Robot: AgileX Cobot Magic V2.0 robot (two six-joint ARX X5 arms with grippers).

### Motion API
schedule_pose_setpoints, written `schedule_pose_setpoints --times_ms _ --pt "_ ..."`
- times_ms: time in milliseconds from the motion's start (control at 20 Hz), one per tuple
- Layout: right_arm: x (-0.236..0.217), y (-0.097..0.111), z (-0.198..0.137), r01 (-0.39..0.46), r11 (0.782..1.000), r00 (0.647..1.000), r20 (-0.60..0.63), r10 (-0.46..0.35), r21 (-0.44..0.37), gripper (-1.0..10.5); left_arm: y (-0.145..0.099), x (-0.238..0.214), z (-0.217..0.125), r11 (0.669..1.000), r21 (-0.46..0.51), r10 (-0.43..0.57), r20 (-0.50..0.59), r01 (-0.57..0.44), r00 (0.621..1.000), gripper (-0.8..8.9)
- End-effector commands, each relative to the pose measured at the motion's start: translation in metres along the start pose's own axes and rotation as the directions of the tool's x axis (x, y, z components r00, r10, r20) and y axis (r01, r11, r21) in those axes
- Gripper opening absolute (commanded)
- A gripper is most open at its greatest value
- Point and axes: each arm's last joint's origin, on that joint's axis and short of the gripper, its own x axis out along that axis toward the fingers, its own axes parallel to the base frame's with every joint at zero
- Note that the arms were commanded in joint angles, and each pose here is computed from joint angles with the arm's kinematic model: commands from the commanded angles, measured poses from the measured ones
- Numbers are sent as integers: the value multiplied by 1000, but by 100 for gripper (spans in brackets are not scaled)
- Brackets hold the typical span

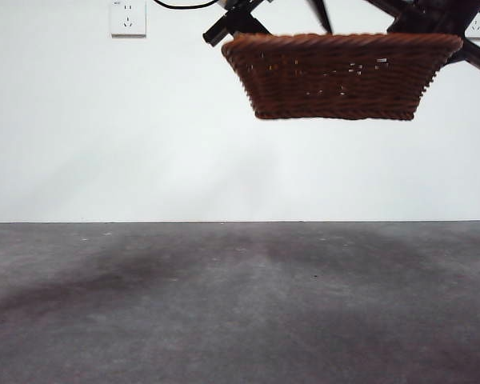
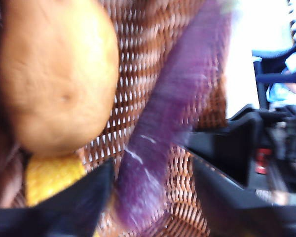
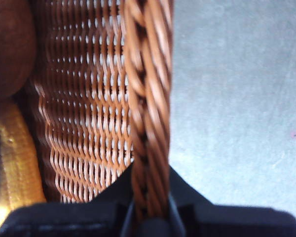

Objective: Help me put the vegetables on the table into the basket

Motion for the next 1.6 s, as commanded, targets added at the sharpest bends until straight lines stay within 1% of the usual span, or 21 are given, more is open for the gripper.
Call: schedule_pose_setpoints --times_ms 50,150,200,250,300,400,450,500,650,750,850,900,950,1000,1050,1100,1250,1350,1450,1600 --pt "-3 2 -2 -22 1000 1000 -1 22 -5 -16 -5 10 -5 1000 17 17 -10 -17 1000 448" --pt "-3 2 -4 -18 1000 1000 -17 17 -14 -16 -5 10 -5 1000 20 13 -13 -13 1000 448" --pt "-3 1 -6 -12 1000 1000 -28 12 -20 -16 -6 6 -5 999 46 6 -8 -5 1000 448" --pt "-4 0 -8 0 999 999 -45 -1 -34 -16 -7 -6 -5 994 107 -2 15 1 1000 447" --pt "-4 -1 -10 32 999 998 -60 -34 -40 -16 -8 -22 -4 984 180 4 59 -15 998 446" --pt "-5 -5 -12 116 992 990 -72 -119 -55 -16 -17 -66 -11 945 323 -1 165 -53 986 444" --pt "-5 -5 -13 124 990 989 -78 -129 -64 -16 -23 -92 -18 919 389 -18 217 -70 976 444" --pt "-5 -5 -13 123 990 989 -75 -128 -71 -16 -28 -116 -27 904 421 -38 265 -80 963 442" --pt "-4 -5 -10 120 989 991 -54 -125 -90 -16 -41 -180 -57 852 518 -126 356 -83 926 439" --pt "-7 -10 -8 128 988 990 -41 -132 -91 -16 -49 -214 -86 821 568 -197 366 -51 910 439" --pt "-9 -14 -6 138 986 990 -27 -141 -91 -16 -51 -239 -122 777 629 -235 333 -29 913 439" --pt "-11 -19 -4 143 986 989 -12 -144 -83 -16 -48 -246 -142 759 651 -237 304 -20 923 439" --pt "-13 -23 -2 146 986 989 5 -146 -76 -16 -42 -249 -162 750 661 -217 280 -24 935 438" --pt "-15 -26 0 149 986 989 19 -148 -78 -16 -34 -250 -182 747 664 -183 261 -39 948 436" --pt "-15 -29 2 150 985 989 29 -148 -83 -16 -22 -248 -201 754 655 -140 247 -59 959 436" --pt "-14 -34 4 152 985 988 29 -150 -77 -16 -9 -244 -218 769 635 -94 236 -80 967 436" --pt "1 -51 11 155 987 988 -22 -156 -49 -16 38 -229 -256 832 539 19 206 -130 978 436" --pt "17 -60 16 158 986 984 -71 -161 -42 -16 69 -219 -277 850 508 61 176 -144 983 436" --pt "37 -71 22 157 987 981 -111 -160 -30 -16 96 -207 -295 853 496 98 149 -160 984 436" --pt "68 -88 29 155 988 973 -170 -155 -13 -16 127 -193 -315 885 434 129 126 -171 984 436"
